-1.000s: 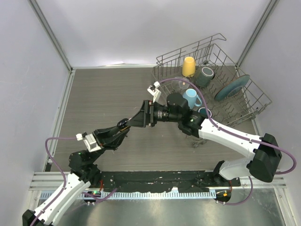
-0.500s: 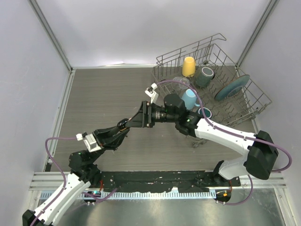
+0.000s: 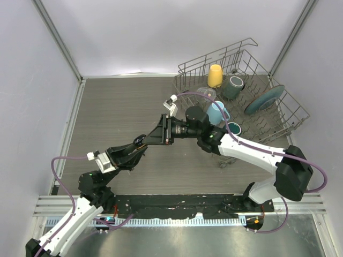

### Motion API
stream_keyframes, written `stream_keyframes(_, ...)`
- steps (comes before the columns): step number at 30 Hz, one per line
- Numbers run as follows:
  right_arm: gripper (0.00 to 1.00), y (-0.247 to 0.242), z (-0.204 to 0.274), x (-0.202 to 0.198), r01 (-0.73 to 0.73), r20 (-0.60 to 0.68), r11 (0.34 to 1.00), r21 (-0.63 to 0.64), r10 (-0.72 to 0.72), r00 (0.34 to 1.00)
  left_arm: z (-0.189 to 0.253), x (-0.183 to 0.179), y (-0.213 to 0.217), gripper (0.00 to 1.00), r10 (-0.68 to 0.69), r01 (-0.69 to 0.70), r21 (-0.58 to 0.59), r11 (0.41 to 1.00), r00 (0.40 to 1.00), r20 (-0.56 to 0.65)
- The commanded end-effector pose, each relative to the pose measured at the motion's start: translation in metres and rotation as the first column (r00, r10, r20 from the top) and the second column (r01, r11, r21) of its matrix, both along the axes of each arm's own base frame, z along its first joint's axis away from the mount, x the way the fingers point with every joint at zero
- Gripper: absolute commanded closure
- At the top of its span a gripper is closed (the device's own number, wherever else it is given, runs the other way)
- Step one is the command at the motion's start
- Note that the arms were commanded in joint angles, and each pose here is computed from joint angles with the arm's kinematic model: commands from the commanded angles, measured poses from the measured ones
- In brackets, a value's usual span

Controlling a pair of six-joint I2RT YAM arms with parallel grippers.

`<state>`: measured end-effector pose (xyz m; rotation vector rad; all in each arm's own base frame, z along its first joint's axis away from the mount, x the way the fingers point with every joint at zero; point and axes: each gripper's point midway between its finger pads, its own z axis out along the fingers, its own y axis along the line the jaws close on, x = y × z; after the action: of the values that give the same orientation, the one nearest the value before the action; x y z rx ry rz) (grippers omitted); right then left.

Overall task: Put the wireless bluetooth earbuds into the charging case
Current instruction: Open the charging case.

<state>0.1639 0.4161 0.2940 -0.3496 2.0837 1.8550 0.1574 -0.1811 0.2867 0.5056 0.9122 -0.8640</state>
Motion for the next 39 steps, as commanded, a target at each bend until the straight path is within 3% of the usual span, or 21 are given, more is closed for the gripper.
stream_keyframes(1, 0.89, 0.002, 0.016, -0.013, -0.064, 0.005, 0.994, 0.084, 0.064, 0.998, -0.055, 0.011, -0.004, 0.93, 0.020, -0.016, 0.051, 0.999, 0.996, -0.092)
stream_keyframes(2, 0.95, 0.002, 0.016, -0.013, -0.065, 0.001, 0.994, 0.089, 0.065, 0.998, -0.055, 0.013, -0.003, 0.91, 0.026, -0.021, 0.048, 0.999, 0.995, -0.096)
stream_keyframes(5, 0.99, 0.002, 0.018, -0.014, -0.060, -0.015, 0.992, 0.111, 0.062, 0.998, -0.056, 0.014, -0.002, 0.82, 0.034, -0.030, 0.039, 0.999, 0.993, -0.110)
stream_keyframes(14, 0.99, 0.002, 0.022, -0.012, -0.044, -0.034, 0.988, 0.148, 0.049, 0.998, -0.056, 0.016, 0.000, 0.53, 0.041, -0.038, 0.026, 0.999, 0.991, -0.128)
stream_keyframes(25, 0.99, 0.004, 0.016, -0.011, -0.043, -0.050, 0.989, 0.138, 0.051, 0.997, -0.054, 0.016, 0.000, 0.55, 0.042, -0.040, 0.021, 0.999, 0.991, -0.125)
stream_keyframes(34, 0.99, 0.005, 0.011, -0.009, -0.035, -0.051, 0.991, 0.128, 0.042, 0.998, -0.054, 0.015, 0.000, 0.81, 0.034, -0.032, 0.019, 0.999, 0.992, -0.121)
stream_keyframes(37, 0.99, 0.005, 0.008, -0.007, -0.028, -0.051, 0.993, 0.112, 0.034, 0.998, -0.052, 0.015, 0.000, 0.77, 0.034, -0.032, 0.015, 0.999, 0.992, -0.119)
stream_keyframes(39, 0.99, 0.005, 0.006, -0.007, -0.025, -0.046, 0.995, 0.100, 0.030, 0.998, -0.052, 0.015, 0.000, 0.66, 0.033, -0.032, 0.011, 0.999, 0.992, -0.121)
